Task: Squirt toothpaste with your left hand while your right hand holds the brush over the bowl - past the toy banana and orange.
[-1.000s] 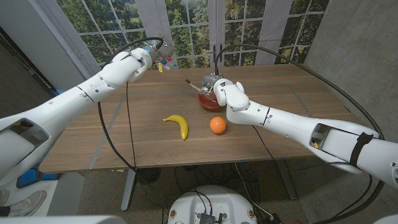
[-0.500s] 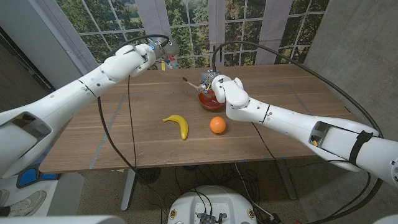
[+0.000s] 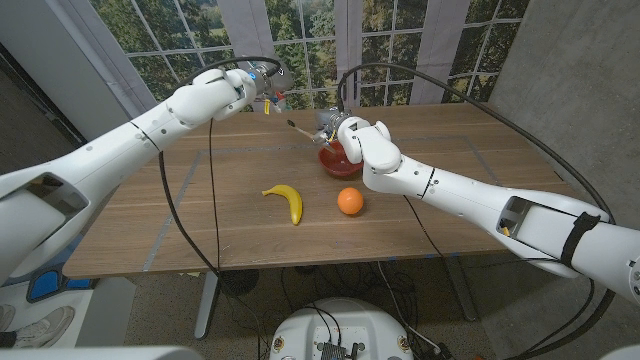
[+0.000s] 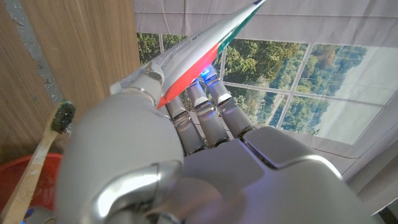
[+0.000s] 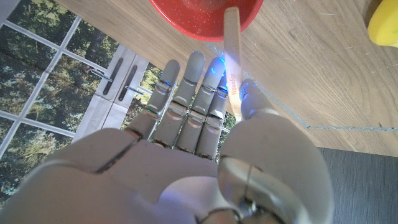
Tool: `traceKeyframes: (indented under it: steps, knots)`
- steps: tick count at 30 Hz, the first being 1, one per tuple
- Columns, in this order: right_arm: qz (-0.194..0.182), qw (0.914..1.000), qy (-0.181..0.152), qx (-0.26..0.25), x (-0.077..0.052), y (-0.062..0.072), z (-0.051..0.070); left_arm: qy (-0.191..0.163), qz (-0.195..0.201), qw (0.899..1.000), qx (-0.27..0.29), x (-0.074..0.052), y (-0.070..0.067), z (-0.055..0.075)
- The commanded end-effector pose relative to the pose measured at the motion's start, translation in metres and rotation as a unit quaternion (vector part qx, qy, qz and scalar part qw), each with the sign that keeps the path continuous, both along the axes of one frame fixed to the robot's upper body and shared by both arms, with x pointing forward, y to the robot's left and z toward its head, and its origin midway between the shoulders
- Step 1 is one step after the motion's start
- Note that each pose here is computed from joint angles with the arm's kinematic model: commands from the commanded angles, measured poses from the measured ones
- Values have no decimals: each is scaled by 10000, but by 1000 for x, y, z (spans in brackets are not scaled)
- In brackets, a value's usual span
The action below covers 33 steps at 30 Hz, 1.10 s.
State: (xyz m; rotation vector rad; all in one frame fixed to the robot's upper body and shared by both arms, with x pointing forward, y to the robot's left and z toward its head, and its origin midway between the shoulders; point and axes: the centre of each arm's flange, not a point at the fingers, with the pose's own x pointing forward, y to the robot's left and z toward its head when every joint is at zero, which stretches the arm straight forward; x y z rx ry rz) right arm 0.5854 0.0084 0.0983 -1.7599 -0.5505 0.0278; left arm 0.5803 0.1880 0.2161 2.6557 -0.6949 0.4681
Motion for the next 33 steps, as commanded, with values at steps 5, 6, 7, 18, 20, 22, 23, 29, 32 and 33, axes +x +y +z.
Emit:
traceKeyframes:
  steps: [5, 6, 7, 18, 20, 22, 23, 29, 32, 33]
  knots:
    - [151, 9997, -165, -85, -7, 7, 4, 88, -81, 9996, 237, 4, -14, -5]
    - [144, 9997, -166, -89, -7, 6, 4, 92, -97, 9996, 244, 4, -15, -5]
    - [130, 9997, -173, -93, -6, 6, 5, 106, -107, 9996, 249, 4, -16, -6]
    - [146, 9997, -206, -80, -7, 2, 4, 173, -113, 9989, 425, 4, -24, -12]
    - [138, 9996, -223, -78, -7, 1, 4, 160, -96, 9988, 458, 3, -24, -12]
    - [152, 9996, -217, -77, -7, 1, 4, 151, -85, 9987, 470, 3, -25, -13]
    - [152, 9996, -229, -81, -8, 1, 4, 152, -73, 9987, 476, 3, -25, -13]
    - [170, 9995, -243, -70, -8, 1, 3, 127, -9, 9982, 578, 2, -25, -15]
    - [176, 9995, -263, -71, -9, 1, 3, 107, -7, 9981, 611, 2, -25, -15]
    - [184, 9995, -253, -70, -9, 1, 3, 82, -8, 9980, 632, 2, -25, -15]
